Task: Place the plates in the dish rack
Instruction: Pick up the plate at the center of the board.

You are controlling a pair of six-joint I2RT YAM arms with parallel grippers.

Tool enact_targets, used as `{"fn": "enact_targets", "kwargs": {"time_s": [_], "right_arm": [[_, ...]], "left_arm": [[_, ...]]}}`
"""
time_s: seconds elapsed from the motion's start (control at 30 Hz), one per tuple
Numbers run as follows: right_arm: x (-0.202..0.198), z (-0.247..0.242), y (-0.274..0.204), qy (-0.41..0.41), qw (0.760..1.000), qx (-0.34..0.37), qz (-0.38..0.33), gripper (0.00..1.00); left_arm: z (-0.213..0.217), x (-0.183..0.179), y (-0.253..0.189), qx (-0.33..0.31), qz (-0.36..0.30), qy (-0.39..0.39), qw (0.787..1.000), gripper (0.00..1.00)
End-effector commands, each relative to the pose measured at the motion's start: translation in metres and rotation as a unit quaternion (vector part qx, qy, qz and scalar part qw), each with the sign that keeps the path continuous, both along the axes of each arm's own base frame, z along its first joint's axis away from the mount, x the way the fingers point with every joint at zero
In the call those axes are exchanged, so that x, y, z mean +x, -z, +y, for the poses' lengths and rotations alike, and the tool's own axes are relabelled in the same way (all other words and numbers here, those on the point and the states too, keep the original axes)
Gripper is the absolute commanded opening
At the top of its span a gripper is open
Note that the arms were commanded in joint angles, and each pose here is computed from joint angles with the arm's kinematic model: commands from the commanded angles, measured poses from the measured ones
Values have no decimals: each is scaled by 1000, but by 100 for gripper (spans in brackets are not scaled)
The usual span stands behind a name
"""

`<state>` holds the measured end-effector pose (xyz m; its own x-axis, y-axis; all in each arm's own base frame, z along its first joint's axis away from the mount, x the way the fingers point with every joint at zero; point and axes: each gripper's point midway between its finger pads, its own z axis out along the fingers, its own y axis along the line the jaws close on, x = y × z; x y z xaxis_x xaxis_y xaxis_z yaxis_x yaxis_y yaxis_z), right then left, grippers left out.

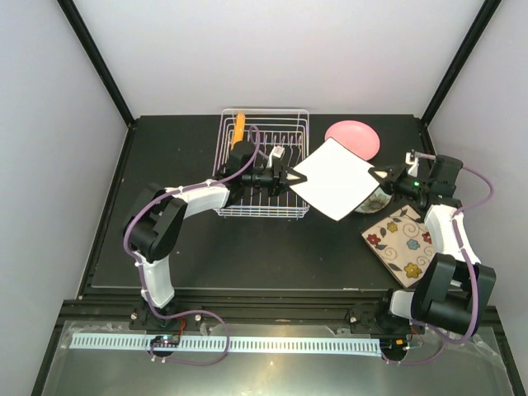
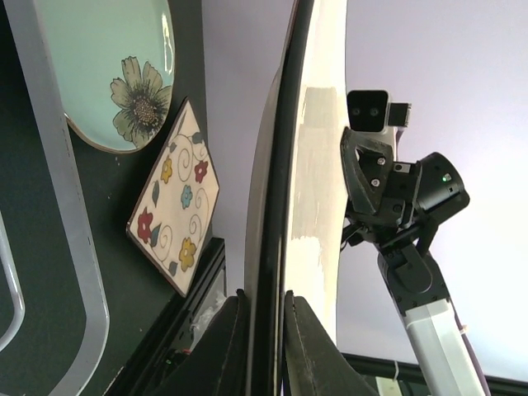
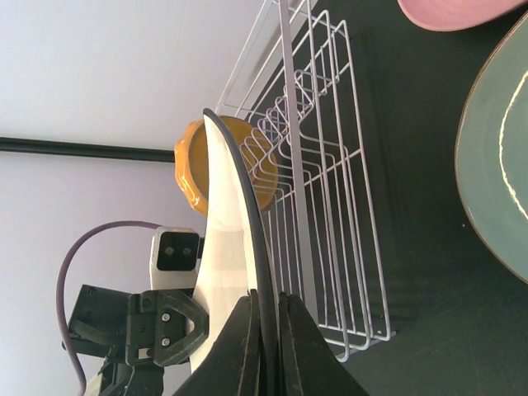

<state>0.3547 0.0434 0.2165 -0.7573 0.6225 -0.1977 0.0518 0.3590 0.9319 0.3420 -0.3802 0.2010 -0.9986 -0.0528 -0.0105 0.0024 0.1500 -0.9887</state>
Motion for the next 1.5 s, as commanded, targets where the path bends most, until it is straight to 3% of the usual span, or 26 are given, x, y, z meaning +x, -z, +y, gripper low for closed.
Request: {"fn": "enact_targets", "kwargs": {"time_s": [0.0,0.03,0.1,0.2,0.37,0.6,0.83,0.9,1.27,1.47], "right_arm": [[-5,9,-19,-20,1000,3,-21,1],[-5,11,-25,-23,999,1,-29,1],[-3,13,-41,-22,999,-8,-46,1],[2,15,-75,-20,996,-28,-82,1],[5,17,-126,-11,991,-29,-127,1],[7,22,-179,3,984,-23,-179,1],[9,47,-183,-25,983,-26,-178,1],[8,53,-175,-31,984,-23,-172,1],[5,66,-133,-54,988,-20,-142,1],[-2,73,-114,-96,987,-23,-126,1]], "left_arm": [[-6,-1,-65,-56,-119,25,991,3],[-4,1,-64,-52,-118,22,991,6],[0,4,-66,-48,-123,15,991,23],[6,11,-74,-45,-132,6,990,36],[15,20,-82,-39,-143,-11,989,50],[36,30,-81,-22,-145,-39,988,65],[39,30,-87,-25,-149,-47,987,65],[39,30,-88,-26,-150,-48,987,63],[36,28,-88,-32,-147,-44,988,5],[35,31,-87,-24,-144,-22,989,2]]}}
